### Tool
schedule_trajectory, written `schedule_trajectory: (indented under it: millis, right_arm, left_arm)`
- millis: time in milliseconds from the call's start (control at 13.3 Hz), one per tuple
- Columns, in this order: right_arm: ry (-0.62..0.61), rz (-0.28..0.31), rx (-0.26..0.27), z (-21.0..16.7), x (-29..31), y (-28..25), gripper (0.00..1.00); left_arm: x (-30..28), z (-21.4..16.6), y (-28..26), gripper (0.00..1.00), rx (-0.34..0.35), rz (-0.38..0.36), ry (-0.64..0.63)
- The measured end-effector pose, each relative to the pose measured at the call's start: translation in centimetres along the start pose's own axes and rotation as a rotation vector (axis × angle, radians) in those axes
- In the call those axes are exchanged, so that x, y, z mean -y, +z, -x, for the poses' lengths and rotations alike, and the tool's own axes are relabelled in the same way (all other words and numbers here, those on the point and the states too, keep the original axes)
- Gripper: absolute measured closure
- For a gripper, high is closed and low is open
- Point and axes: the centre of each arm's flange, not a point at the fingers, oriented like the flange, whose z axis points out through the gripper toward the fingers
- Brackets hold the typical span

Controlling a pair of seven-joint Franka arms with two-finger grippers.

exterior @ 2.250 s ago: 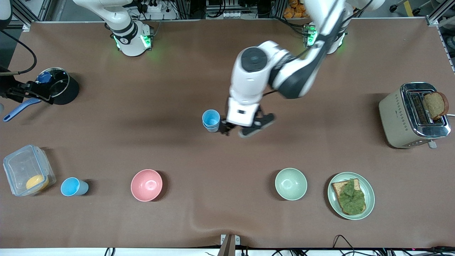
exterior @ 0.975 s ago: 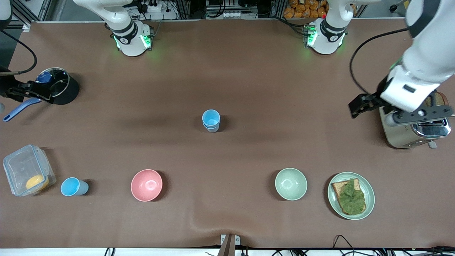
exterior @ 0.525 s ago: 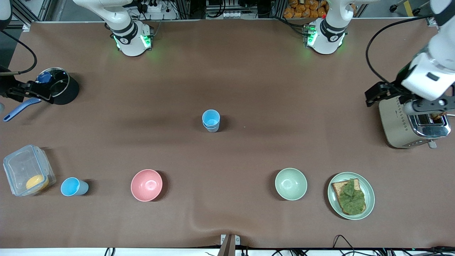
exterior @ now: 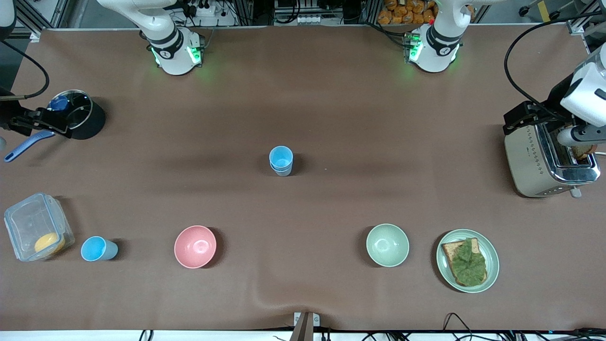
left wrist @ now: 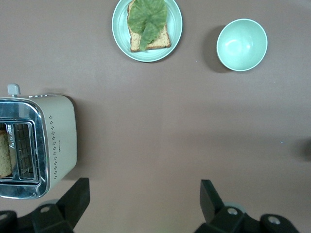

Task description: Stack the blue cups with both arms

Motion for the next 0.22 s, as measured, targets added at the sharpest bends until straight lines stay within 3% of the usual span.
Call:
schedule_trajectory:
  millis: [225]
  right_arm:
    - [0.0, 0.0, 0.0, 0.0, 0.0, 0.0, 0.0]
  left_arm:
    - [-0.84, 0.21, -0.11, 0.0, -0.001, 0.0, 0.015]
